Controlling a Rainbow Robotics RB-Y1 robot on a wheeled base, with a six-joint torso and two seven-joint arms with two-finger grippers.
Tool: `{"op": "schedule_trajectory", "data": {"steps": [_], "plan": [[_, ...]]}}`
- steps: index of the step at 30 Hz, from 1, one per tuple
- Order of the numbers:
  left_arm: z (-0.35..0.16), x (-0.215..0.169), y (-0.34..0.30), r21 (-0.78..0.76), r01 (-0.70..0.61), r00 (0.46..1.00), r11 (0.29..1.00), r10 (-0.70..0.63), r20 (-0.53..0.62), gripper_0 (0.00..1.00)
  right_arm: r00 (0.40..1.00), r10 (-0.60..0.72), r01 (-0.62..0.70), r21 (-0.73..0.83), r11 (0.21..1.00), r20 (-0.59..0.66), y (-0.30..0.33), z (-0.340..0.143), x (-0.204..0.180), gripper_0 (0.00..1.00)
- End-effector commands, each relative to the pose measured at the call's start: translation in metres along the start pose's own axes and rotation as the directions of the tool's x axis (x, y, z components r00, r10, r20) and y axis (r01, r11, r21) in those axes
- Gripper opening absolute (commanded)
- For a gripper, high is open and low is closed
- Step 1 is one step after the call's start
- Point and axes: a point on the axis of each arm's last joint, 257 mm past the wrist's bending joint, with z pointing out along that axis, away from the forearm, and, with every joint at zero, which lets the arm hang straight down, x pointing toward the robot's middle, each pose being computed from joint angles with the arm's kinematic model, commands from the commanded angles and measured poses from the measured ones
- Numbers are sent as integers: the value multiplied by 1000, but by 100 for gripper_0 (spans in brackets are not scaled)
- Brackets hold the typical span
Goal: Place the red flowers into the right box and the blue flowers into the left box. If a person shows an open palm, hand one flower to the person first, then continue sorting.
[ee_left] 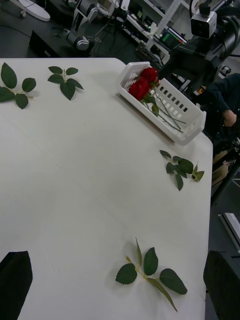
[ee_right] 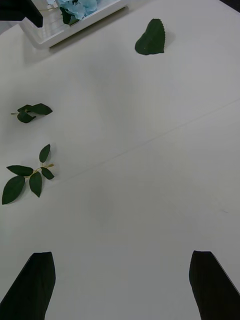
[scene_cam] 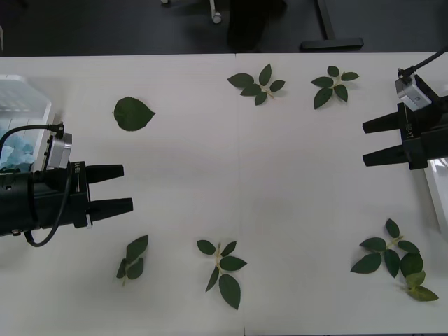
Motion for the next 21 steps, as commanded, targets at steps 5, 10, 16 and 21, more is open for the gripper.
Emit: {"op": "schedule_trajectory", "data": {"steps": [5,10,16,21], "plan": [[-5,7,-4,8,-64,998,998,64,-27,100,1000,20,-19,-21,1000,18,7,5,-2,85],[-5,7,-4,8,-64,998,998,64,-27,100,1000,20,-19,-21,1000,18,7,5,-2,92],[-5,7,-4,8,-64,998,998,64,-27,100,1000,20,-19,-21,1000,18,7,5,-2,92],[-5,7,-4,8,-64,998,998,64,-27,100,1000,20,-19,-21,1000,18,7,5,-2,93]]}}
